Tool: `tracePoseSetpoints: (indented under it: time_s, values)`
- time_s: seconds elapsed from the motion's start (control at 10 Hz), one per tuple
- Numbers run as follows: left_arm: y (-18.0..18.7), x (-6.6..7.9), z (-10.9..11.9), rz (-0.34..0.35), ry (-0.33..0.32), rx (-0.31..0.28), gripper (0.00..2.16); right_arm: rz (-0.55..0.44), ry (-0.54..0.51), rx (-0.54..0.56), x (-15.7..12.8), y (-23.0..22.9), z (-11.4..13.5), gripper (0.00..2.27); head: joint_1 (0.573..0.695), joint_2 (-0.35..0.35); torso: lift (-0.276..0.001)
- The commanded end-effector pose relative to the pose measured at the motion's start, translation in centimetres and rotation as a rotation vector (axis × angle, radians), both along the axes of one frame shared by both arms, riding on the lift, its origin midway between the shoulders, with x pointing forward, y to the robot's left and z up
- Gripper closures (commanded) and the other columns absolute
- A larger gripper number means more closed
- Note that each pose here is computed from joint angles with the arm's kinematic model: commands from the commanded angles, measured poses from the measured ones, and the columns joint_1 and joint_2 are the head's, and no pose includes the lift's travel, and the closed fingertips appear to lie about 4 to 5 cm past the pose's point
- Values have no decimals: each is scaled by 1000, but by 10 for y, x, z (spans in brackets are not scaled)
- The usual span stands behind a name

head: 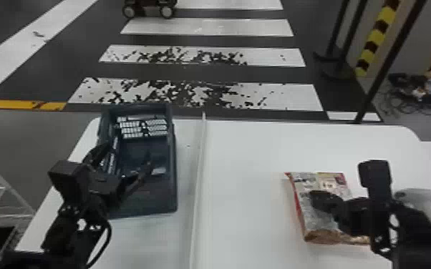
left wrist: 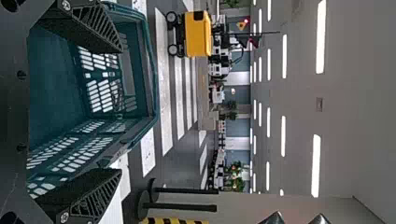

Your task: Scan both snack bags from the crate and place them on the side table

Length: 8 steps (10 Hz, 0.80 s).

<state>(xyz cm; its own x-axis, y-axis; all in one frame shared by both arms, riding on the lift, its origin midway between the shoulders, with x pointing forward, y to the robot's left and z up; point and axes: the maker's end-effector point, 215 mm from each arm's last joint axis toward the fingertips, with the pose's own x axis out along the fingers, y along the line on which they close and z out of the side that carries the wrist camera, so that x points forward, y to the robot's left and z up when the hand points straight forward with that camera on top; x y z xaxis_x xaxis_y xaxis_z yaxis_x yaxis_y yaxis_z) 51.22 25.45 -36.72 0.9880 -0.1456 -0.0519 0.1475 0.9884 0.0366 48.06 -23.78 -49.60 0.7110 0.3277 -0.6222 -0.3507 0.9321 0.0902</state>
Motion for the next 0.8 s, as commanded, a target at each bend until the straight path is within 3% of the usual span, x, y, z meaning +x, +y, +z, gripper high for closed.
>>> tracePoseSetpoints:
  time_s: [0.0,0.7]
  values:
    - [1,0,0,2,-1,0,87,-11,1,-6,0,-8,-2,2250,695,22,-98]
    - [1,0,0,2,-1,0,87,-11,-6,0,1,-29,-4,2250,695,-10,-98]
